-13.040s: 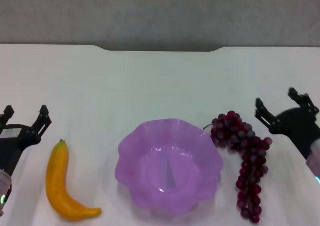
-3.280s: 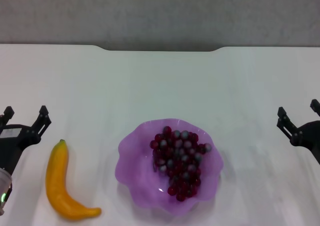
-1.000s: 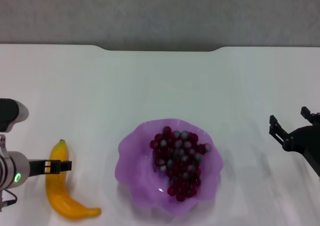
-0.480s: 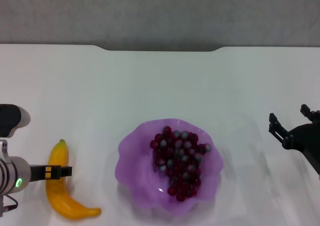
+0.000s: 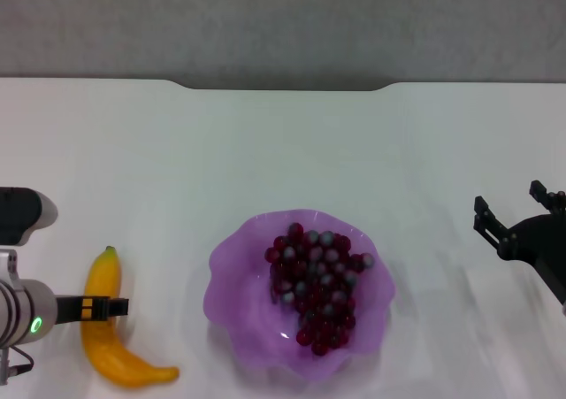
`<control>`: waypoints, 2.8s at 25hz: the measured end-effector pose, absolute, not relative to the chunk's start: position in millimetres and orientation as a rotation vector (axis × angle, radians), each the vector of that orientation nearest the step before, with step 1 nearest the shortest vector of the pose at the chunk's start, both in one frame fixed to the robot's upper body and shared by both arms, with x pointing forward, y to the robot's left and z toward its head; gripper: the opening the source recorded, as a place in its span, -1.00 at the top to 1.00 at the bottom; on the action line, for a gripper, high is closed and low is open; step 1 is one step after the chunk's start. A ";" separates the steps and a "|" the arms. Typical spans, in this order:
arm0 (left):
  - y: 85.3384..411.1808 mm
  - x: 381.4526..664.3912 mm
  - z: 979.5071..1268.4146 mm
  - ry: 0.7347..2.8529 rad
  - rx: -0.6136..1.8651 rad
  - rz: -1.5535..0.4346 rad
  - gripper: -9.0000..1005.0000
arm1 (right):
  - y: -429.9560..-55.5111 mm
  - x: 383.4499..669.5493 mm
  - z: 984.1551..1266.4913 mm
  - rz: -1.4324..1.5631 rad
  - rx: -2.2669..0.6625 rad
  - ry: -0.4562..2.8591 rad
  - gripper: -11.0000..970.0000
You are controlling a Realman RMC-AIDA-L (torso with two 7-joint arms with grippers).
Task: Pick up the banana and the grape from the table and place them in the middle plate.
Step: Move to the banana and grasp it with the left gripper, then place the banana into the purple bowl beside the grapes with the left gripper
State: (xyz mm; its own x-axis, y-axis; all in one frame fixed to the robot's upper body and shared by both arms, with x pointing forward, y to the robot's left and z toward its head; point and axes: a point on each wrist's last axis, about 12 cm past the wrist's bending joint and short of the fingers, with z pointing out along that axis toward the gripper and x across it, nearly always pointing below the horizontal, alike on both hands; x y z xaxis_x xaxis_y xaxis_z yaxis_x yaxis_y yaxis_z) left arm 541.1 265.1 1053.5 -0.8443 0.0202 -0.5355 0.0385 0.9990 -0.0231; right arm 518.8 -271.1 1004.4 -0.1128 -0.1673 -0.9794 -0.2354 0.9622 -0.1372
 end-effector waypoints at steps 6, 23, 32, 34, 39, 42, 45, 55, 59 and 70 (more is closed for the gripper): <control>259.3 541.9 1053.2 2.578 0.075 -0.046 -0.74 | -271.2 518.6 1004.1 0.059 -0.308 1.693 -0.75; 256.6 543.9 1057.4 2.558 0.092 -0.052 -0.03 | -272.1 517.1 1003.4 0.057 -0.301 1.694 -0.75; 255.9 542.6 1117.6 2.438 0.138 -0.158 -0.03 | -272.6 516.3 1002.9 0.055 -0.302 1.696 -0.75; 250.6 539.2 1127.0 2.426 0.189 -0.252 -0.03 | -272.7 516.7 1003.0 0.055 -0.304 1.695 -0.75; 233.4 533.0 1134.1 2.385 0.298 -0.521 -0.03 | -271.9 517.9 1003.8 0.057 -0.310 1.693 -0.75; 220.9 530.8 1132.5 2.350 0.332 -0.662 -0.03 | -271.9 518.2 1003.7 0.057 -0.310 1.694 -0.75; 215.7 531.3 1126.0 2.311 0.361 -0.750 -0.03 | -271.1 518.6 1004.0 0.058 -0.311 1.692 -0.75; 239.7 549.0 1085.6 2.211 0.272 -0.890 -0.03 | -266.9 520.3 1005.6 0.070 -0.315 1.684 -0.75; 243.5 548.3 1077.7 2.175 0.219 -0.893 -0.03 | -268.0 519.3 1004.7 0.067 -0.313 1.689 -0.75; 219.6 534.0 1059.4 2.123 0.232 -0.867 -0.03 | -268.2 520.1 1004.6 0.065 -0.314 1.692 -0.75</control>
State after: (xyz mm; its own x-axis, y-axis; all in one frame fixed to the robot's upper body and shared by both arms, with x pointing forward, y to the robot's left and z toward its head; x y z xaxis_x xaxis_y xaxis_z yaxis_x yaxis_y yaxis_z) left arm 534.0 219.6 1059.4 -0.6527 -0.1244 -0.7473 0.4344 0.7468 -0.5036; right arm 520.1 -268.2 1004.6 -0.1121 -0.1684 -0.9793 -0.2436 0.9601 -0.1372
